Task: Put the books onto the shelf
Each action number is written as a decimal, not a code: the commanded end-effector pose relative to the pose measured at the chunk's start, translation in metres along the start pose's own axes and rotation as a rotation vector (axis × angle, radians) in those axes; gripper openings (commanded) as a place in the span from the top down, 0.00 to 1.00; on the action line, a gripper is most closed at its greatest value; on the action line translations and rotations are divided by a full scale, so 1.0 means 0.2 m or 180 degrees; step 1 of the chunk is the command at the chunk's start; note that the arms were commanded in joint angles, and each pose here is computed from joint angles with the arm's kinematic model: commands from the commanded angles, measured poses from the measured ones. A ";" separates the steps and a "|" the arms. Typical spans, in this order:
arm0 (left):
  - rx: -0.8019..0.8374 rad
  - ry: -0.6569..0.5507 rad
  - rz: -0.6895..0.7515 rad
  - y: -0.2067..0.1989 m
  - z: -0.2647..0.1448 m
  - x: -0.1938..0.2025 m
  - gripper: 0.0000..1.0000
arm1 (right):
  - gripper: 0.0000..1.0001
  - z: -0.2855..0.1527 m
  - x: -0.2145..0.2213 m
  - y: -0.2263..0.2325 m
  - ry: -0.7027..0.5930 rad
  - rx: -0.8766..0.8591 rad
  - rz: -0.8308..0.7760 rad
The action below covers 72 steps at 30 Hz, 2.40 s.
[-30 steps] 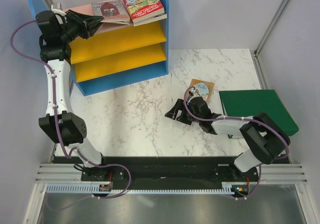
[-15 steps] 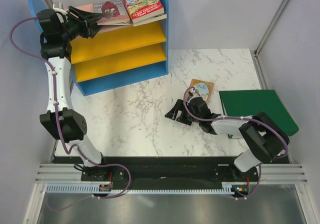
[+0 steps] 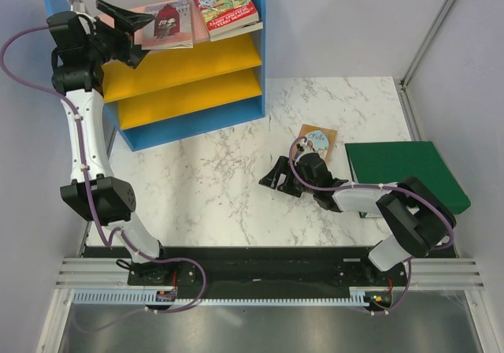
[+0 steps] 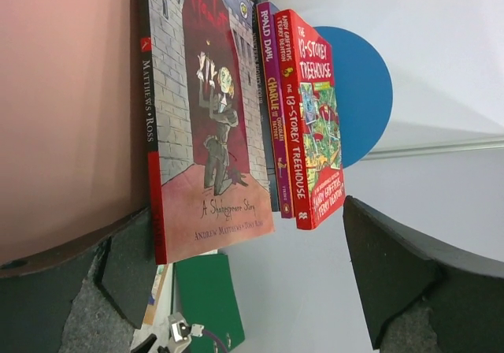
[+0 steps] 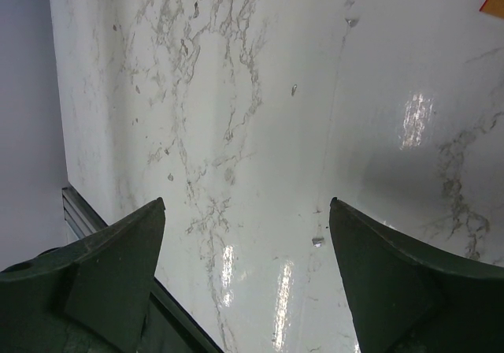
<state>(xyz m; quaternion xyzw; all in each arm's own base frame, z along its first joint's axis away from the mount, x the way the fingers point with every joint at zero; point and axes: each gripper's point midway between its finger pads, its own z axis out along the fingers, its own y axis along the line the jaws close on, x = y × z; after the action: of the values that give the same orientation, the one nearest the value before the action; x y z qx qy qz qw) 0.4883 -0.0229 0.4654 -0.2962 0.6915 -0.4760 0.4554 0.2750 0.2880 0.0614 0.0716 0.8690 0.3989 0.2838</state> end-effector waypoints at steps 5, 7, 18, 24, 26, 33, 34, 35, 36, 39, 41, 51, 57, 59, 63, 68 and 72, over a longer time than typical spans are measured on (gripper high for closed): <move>-0.0317 0.0284 0.0058 0.19 -0.03 0.11 0.00 | 0.08 0.00 -0.02 0.04 -0.0048 -0.0119 -0.0012; -0.0315 0.0325 0.0087 0.20 -0.03 0.12 0.00 | 0.08 0.00 -0.02 0.04 -0.0043 -0.0110 -0.0012; -0.0235 0.0510 0.0130 0.17 -0.01 0.21 0.00 | 0.08 0.00 -0.02 0.04 -0.0048 -0.0119 -0.0002; -0.0331 0.0576 0.0080 0.25 -0.02 0.25 0.00 | 0.08 -0.01 -0.02 0.04 -0.0052 -0.0116 0.0003; -0.0374 0.0582 0.0132 0.28 -0.04 0.27 0.00 | 0.08 -0.01 -0.03 0.05 -0.0086 -0.0120 -0.0025; -0.0458 0.0329 0.0697 0.30 -0.30 0.39 0.00 | 0.02 -0.12 -0.17 0.03 -0.0409 0.0247 -0.0238; -0.0458 0.0292 0.0761 0.31 -0.39 0.46 0.00 | 0.02 -0.14 -0.19 0.03 -0.0460 0.0294 -0.0277; -0.0503 0.0220 0.0812 0.34 -0.43 0.47 0.00 | 0.02 -0.18 -0.23 0.05 -0.0520 0.0335 -0.0311; -0.0595 0.0293 0.0804 0.45 -0.45 0.56 0.00 | 0.02 -0.21 -0.28 0.02 -0.0671 0.0478 -0.0350; -0.0580 0.0359 0.1080 0.54 -0.57 0.77 0.00 | 0.02 -0.32 -0.37 0.00 -0.0900 0.0689 -0.0373; -0.0649 0.0413 0.1266 0.61 -0.61 0.88 0.00 | 0.02 -0.42 -0.45 -0.06 -0.1086 0.0919 -0.0333; -0.0875 0.1650 0.1168 1.12 -0.43 1.71 0.00 | 0.02 -0.58 -0.62 -0.52 -0.1207 0.1485 0.0332; -0.0837 0.1994 0.1351 1.08 -0.15 1.98 0.00 | 0.20 -0.48 -0.61 -0.66 -0.1066 0.1365 0.0572; -0.0788 0.2042 0.1383 1.04 -0.07 2.02 0.00 | 0.29 -0.45 -0.61 -0.67 -0.1043 0.1302 0.0599; -0.0831 0.2203 0.1309 1.08 0.04 2.11 0.00 | 0.47 -0.38 -0.59 -0.69 -0.0945 0.1189 0.0687; -0.0929 0.2278 0.1257 1.16 0.06 2.16 0.00 | 0.57 -0.32 -0.62 -0.68 -0.0930 0.1028 0.0719; -0.0975 0.2270 0.1290 1.19 0.03 2.15 0.00 | 0.79 -0.28 -0.61 -0.67 -0.0904 0.0887 0.0767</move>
<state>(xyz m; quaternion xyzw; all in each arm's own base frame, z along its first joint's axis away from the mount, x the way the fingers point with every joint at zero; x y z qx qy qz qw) 0.3191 -0.2961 0.0850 -0.0324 0.9207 -0.3303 0.2052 0.3424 0.1071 0.0319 0.2788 0.8722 0.2467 0.3174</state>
